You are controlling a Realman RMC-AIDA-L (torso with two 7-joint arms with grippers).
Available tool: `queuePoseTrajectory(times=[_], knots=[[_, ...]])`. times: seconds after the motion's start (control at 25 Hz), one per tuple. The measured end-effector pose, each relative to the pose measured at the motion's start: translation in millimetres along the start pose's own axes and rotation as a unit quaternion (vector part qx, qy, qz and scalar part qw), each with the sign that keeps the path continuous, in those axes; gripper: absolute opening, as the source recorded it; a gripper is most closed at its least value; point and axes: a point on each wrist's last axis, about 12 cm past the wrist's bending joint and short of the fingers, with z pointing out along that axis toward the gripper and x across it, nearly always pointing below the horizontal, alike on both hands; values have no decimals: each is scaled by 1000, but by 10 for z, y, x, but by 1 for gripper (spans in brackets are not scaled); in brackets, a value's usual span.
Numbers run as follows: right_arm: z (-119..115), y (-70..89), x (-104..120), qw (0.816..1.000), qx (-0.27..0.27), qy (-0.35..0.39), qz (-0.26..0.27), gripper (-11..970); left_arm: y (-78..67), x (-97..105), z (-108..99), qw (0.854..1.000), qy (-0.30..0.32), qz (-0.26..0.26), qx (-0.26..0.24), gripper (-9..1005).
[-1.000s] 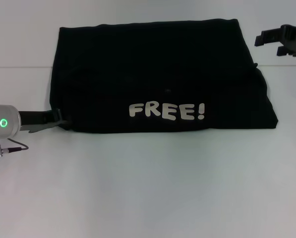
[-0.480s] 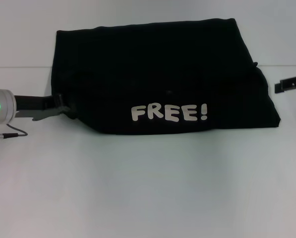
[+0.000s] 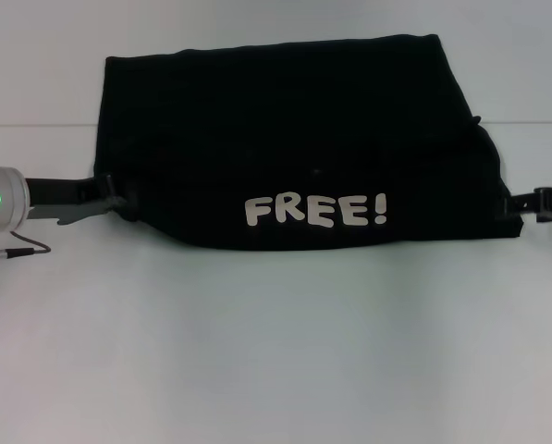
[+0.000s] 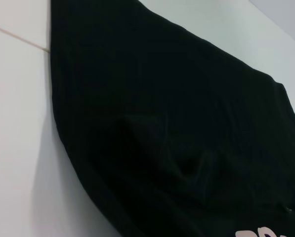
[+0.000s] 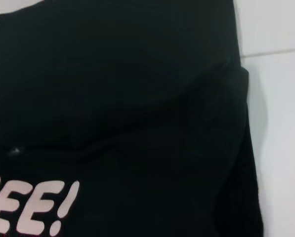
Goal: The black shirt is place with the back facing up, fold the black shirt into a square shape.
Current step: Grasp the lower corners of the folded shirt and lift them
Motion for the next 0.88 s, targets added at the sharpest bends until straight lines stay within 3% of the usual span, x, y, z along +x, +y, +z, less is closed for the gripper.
queuePoseTrajectory(times=[0.4, 0.6, 0.8, 0.88], knots=[[189, 112, 54, 1000, 5, -25, -11, 750, -9, -8, 9, 1000, -5, -1, 0, 17], [188, 89, 54, 1000, 8, -20, 2, 728, 4, -10, 0, 1000, -10, -6, 1, 18], [184, 54, 70, 1000, 14, -22, 3, 488, 13, -17, -4, 1000, -14, -7, -1, 20], [207, 64, 79, 1000, 18, -25, 0, 461, 13, -21, -3, 1000, -16, -8, -2, 20]])
